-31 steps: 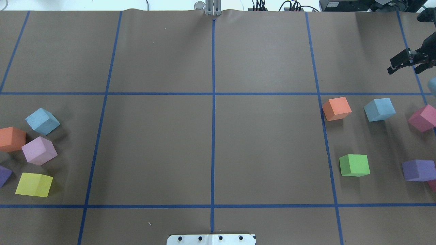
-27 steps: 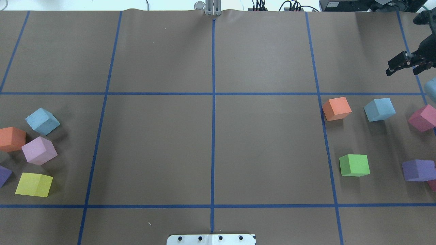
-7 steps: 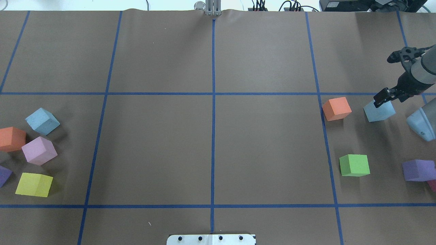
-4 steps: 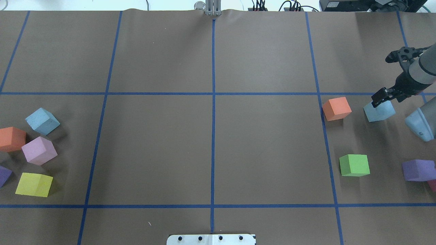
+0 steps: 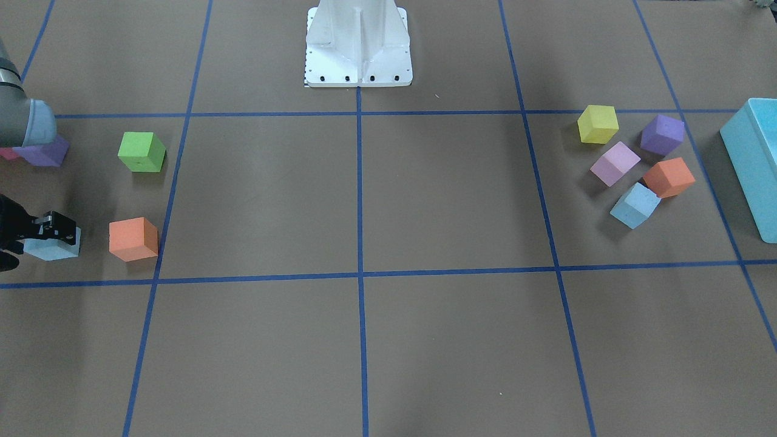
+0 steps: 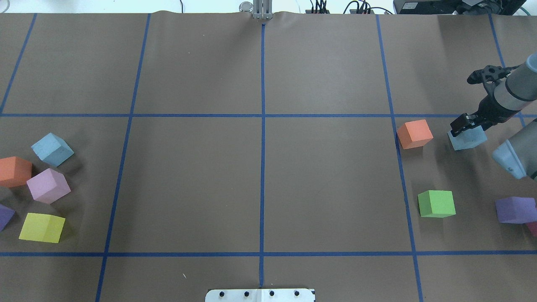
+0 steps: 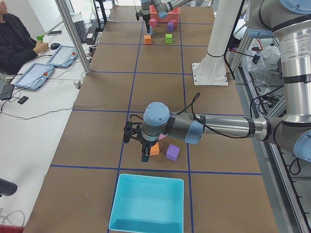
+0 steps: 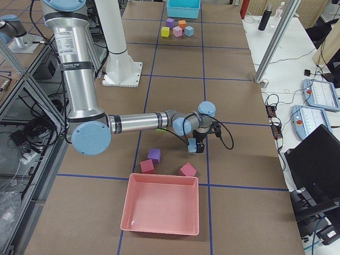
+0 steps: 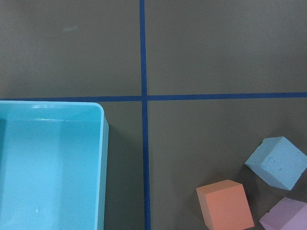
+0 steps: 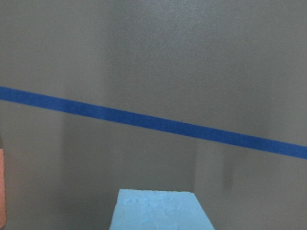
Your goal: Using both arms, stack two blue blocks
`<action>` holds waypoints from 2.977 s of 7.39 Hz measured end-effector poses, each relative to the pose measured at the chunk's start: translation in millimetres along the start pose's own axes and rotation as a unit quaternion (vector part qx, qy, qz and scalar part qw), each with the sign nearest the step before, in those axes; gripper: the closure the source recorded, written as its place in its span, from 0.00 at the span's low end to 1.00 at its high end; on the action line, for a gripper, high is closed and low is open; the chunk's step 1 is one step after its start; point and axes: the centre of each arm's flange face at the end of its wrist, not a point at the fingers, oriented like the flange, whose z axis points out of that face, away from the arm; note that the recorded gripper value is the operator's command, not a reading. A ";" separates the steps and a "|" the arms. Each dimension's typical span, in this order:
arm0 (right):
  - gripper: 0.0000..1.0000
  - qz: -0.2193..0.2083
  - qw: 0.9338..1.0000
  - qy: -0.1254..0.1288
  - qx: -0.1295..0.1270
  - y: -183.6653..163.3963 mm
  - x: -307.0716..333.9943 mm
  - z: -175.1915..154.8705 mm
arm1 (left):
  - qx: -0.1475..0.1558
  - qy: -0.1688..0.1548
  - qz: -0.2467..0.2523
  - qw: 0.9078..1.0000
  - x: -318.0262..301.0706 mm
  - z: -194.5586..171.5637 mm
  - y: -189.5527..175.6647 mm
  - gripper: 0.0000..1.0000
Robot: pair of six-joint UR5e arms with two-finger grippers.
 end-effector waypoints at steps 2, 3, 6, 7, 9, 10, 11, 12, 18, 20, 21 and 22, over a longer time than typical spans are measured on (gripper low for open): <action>0.39 0.011 1.000 -0.004 0.003 -1.7 -7.1 -1.4 | 0.000 0.000 0.000 1.000 -0.3 0.2 0.1 0.02; 0.43 0.012 1.000 -0.005 0.003 -1.6 -8.1 -0.9 | 0.000 0.000 0.000 1.000 -0.5 0.3 0.1 0.02; 0.44 0.009 1.000 -0.007 0.002 -2.5 -11.1 -0.5 | -0.001 0.000 0.000 1.000 -0.1 0.8 0.0 0.02; 0.44 0.006 1.000 -0.015 0.005 -7.2 -19.0 -8.2 | -0.001 0.000 0.000 1.000 0.7 0.9 -1.0 0.02; 0.44 0.015 0.999 -0.040 0.003 -23.3 -56.6 -57.9 | 0.003 0.002 -0.024 1.000 8.7 0.4 -9.9 0.02; 0.44 0.030 0.999 -0.042 -0.005 -32.7 -89.4 -96.9 | 0.005 0.004 -0.037 0.999 18.7 2.5 -19.2 0.02; 0.44 0.047 0.998 -0.042 -0.011 -38.1 -122.5 -134.4 | 0.002 0.008 -0.042 0.999 31.6 8.6 -29.8 0.02; 0.44 0.070 0.996 -0.045 -0.013 -41.8 -156.3 -162.9 | -0.004 0.011 -0.041 0.999 47.7 18.5 -42.8 0.02; 0.45 0.163 0.985 -0.049 -0.013 -9.8 -391.7 -159.9 | -0.010 -0.001 -0.002 1.000 154.8 127.5 -73.5 0.02; 0.45 0.175 0.983 -0.046 -0.007 10.2 -439.2 -147.3 | -0.011 0.000 0.101 0.995 205.8 155.4 -73.4 0.02; 0.45 0.181 0.982 -0.047 0.000 19.7 -458.0 -137.4 | -0.018 0.002 0.153 0.988 223.3 166.2 -70.3 0.02; 0.45 0.188 0.981 -0.048 0.007 29.2 -474.1 -125.6 | -0.027 0.000 0.188 0.982 231.0 174.3 -67.1 0.02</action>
